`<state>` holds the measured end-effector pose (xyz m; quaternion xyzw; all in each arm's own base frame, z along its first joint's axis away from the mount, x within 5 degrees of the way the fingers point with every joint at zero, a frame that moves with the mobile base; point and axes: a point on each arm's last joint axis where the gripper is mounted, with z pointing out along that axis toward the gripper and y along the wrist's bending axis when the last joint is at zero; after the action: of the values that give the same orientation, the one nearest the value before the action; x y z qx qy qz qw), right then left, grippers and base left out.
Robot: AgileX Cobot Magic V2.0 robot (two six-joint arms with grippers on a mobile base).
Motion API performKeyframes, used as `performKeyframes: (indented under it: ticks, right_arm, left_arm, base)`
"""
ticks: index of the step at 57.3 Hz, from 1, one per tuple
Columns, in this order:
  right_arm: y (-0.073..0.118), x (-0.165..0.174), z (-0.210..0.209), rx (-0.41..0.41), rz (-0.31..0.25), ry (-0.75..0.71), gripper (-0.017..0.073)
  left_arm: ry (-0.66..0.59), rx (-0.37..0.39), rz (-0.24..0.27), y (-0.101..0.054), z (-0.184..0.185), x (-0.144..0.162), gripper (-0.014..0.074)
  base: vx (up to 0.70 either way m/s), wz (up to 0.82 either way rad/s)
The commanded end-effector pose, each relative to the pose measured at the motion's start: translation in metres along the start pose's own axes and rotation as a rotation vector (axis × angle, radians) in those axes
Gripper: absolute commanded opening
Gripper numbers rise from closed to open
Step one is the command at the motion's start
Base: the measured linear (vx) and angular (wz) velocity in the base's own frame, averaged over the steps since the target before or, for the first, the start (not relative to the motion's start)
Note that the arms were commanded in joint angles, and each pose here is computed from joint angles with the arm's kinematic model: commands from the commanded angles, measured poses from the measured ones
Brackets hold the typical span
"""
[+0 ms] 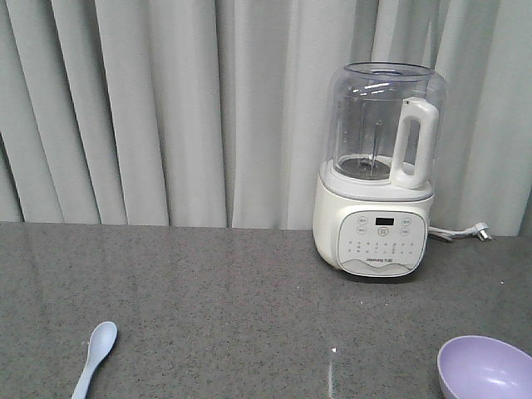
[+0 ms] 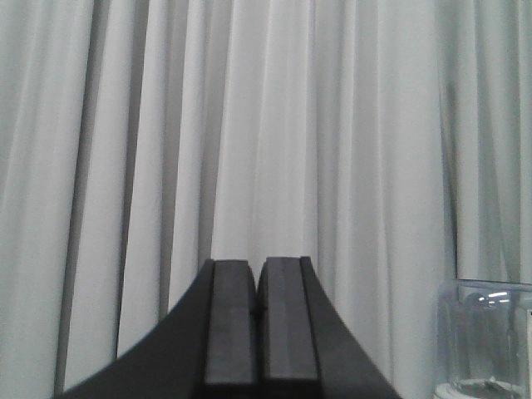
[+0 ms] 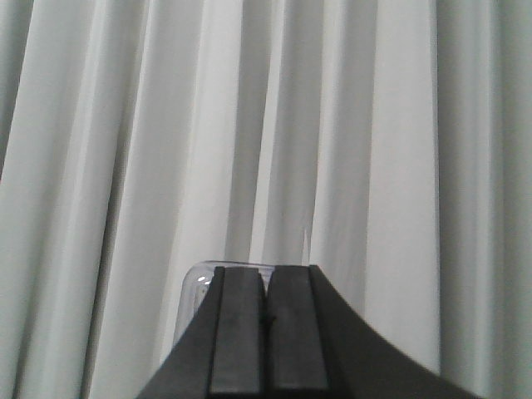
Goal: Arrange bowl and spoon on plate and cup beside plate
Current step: 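Lower the left gripper onto the white spoon and grasp its handle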
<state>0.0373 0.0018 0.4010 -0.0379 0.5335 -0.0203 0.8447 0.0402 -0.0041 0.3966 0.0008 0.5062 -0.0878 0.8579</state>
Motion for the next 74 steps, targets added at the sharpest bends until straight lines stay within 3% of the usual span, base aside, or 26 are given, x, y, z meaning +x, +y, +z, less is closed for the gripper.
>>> performKeyframes:
  ticks: [1, 5, 11, 18, 25, 31, 33, 41, 46, 53, 64, 74]
  right_arm:
    - [-0.003, -0.025, 0.034, 0.005, -0.06, 0.019, -0.0008]
    - [-0.003, -0.028, 0.062, 0.0, -0.061, 0.059, -0.0008]
    - [-0.001, -0.005, 0.095, -0.014, -0.049, 0.179, -0.0008]
    - [0.001, 0.02, 0.112, -0.027, -0.039, 0.304, -0.0005]
    - [0.001, 0.024, 0.115, -0.029, -0.039, 0.323, 0.0031]
    - [0.001, 0.024, 0.115, -0.029, -0.039, 0.322, 0.0122]
    - [0.001, 0.024, 0.115, -0.029, -0.039, 0.322, 0.02]
    - [0.001, 0.024, 0.115, -0.029, -0.039, 0.322, 0.0412]
    - [0.001, 0.024, 0.115, -0.029, -0.039, 0.322, 0.0516]
    - [0.001, 0.024, 0.115, -0.029, -0.039, 0.322, 0.0567]
    - [0.001, 0.024, 0.115, -0.029, -0.039, 0.322, 0.0564]
    - [0.001, 0.024, 0.115, -0.029, -0.039, 0.322, 0.0564]
  left_arm:
    - [0.04, -0.003, 0.038, -0.002, 0.042, -0.024, -0.0003]
    - [0.136, -0.009, 0.06, -0.003, 0.077, -0.024, -0.0003]
    - [0.268, -0.018, 0.058, -0.001, 0.12, -0.005, -0.0003]
    - [0.37, -0.026, 0.05, 0.002, 0.14, 0.023, 0.0]
    - [0.413, -0.027, 0.05, 0.003, 0.149, 0.037, 0.0045]
    - [0.424, -0.027, 0.052, 0.003, 0.151, 0.04, 0.016]
    - [0.426, -0.027, 0.054, 0.003, 0.151, 0.04, 0.0253]
    - [0.436, -0.029, 0.05, 0.004, 0.151, 0.042, 0.0479]
    - [0.47, -0.044, -0.019, 0.004, 0.152, 0.047, 0.0557]
    - [0.564, -0.047, -0.029, 0.004, 0.154, 0.062, 0.0569]
    - [0.833, 0.041, 0.098, -0.005, 0.169, 0.09, 0.0544]
    - [1.017, 0.083, 0.1, -0.014, 0.198, 0.111, 0.0517]
  base:
    - [0.0, 0.0]
    - [0.0, 0.0]
    - [0.0, 0.0]
    - [0.0, 0.0]
    - [0.0, 0.0]
    - [0.0, 0.0]
    - [0.0, 0.0]
    - [0.0, 0.0]
    - [0.0, 0.0]
    - [0.0, 0.0]
    - [0.0, 0.0]
    - [0.0, 0.0]
